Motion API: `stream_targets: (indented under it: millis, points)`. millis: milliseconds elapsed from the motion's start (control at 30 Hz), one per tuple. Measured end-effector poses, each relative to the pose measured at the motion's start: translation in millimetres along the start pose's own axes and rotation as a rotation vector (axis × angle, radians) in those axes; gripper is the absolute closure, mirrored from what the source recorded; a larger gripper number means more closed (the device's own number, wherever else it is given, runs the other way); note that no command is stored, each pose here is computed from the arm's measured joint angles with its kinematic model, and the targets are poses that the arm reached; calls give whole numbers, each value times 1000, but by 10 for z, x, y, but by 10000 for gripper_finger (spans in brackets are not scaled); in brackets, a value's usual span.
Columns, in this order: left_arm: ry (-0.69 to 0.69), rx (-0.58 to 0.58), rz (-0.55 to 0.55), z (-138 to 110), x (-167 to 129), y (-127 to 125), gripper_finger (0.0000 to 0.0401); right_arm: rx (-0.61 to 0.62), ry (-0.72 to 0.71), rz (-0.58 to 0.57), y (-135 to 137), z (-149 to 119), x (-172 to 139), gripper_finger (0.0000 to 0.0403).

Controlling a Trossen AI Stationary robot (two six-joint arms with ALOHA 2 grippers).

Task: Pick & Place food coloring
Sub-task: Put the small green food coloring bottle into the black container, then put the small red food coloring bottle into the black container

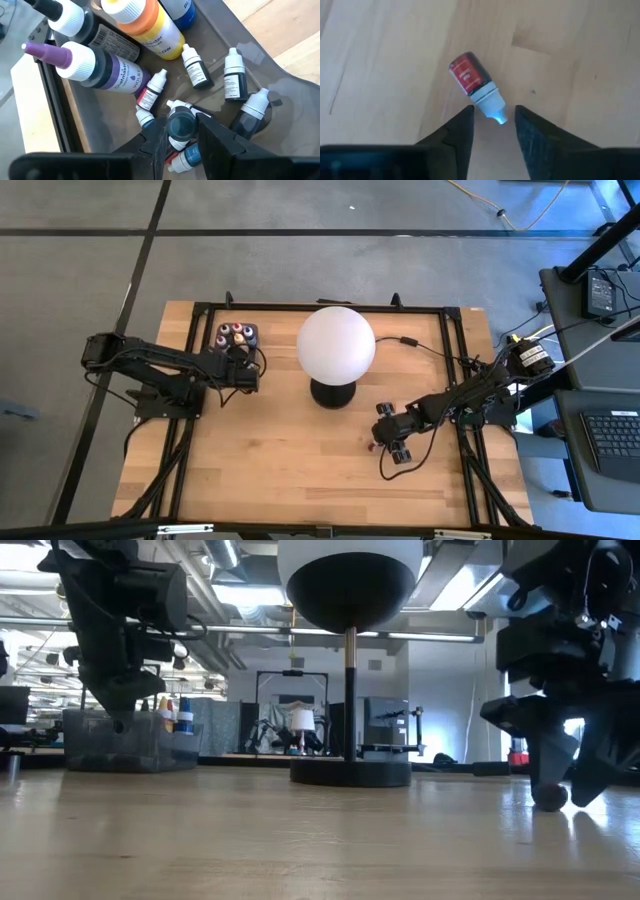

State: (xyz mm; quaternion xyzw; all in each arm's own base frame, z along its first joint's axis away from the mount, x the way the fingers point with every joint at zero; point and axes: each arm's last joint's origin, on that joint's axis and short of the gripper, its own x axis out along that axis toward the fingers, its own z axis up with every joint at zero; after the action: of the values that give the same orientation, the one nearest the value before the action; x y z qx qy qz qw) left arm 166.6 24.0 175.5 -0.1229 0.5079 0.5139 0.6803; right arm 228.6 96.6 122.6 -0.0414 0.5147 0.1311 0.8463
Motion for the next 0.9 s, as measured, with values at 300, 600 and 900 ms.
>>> stream_targets:
  millis: [300, 600, 900]
  points:
    - [2, 69, -3, -1, -1, -2, 307, -50, -21, 17, 9, 16, 4, 339]
    - [3, 71, -3, -1, -1, -1, 306, -49, -33, 17, 9, 29, 4, 362]
    - [4, 72, -3, -2, -1, -1, 308, -49, -36, 14, 8, 31, 4, 355]
